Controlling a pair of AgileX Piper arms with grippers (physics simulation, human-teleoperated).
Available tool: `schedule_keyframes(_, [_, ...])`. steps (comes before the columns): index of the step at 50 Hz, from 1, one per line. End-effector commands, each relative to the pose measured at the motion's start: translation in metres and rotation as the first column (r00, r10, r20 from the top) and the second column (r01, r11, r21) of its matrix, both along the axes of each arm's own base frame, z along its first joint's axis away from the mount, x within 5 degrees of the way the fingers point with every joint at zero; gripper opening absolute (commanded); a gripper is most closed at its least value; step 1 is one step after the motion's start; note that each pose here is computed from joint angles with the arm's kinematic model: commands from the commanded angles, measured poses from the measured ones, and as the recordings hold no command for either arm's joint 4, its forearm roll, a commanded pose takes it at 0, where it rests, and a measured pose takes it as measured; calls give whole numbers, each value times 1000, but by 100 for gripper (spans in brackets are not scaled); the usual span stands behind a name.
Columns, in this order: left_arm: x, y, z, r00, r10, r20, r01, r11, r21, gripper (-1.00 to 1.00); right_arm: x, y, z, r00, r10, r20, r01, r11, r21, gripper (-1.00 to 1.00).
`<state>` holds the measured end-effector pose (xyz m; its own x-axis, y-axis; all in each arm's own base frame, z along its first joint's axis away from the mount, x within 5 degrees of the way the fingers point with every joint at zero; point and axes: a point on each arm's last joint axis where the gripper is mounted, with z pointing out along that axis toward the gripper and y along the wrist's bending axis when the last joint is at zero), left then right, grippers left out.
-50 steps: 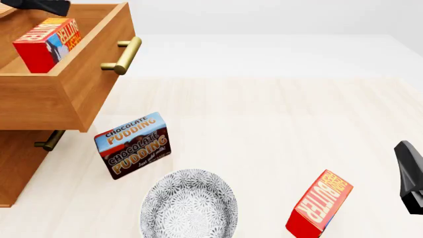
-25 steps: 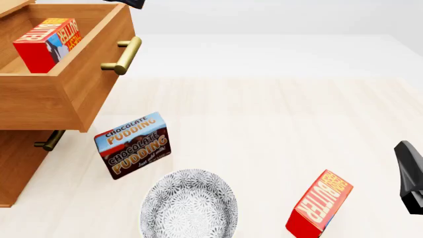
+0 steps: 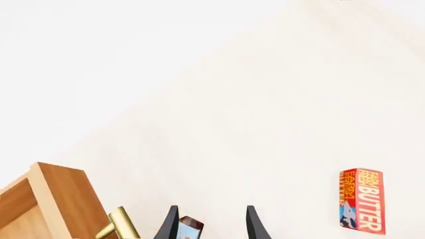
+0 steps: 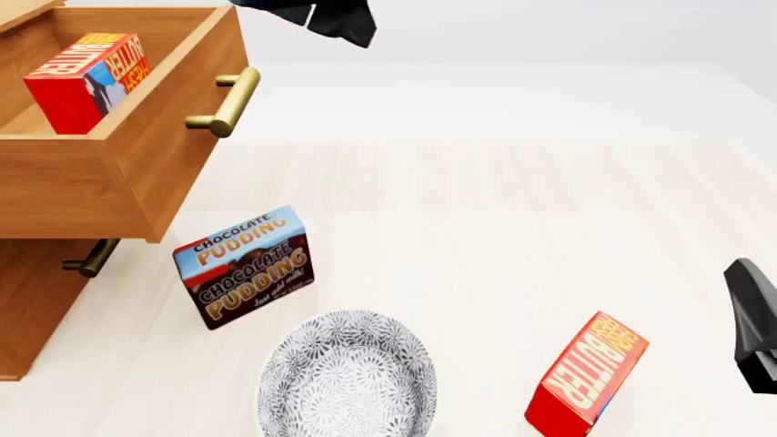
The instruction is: Put the butter at the front in the top drawer of the cabinet and close it.
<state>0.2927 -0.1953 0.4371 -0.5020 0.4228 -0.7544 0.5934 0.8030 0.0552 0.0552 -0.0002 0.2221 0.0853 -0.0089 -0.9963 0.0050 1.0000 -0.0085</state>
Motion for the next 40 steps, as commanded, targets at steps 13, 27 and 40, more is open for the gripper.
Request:
schedule_keyframes(13, [24, -41, -58, 994, 53, -93, -61, 995, -85, 100, 0, 0, -2, 1000, 1, 0, -1, 1000, 2, 100])
schedule_keyframes(27, [41, -44, -88, 984, 113, -141, -129, 986, -107, 100, 0, 0, -2, 1000, 1, 0, -1, 1000, 2, 100])
schedule_keyframes(40, [59, -24, -112, 968, 181, -172, -198, 977, -83, 100, 0, 0, -2, 1000, 1, 0, -1, 1000, 2, 100])
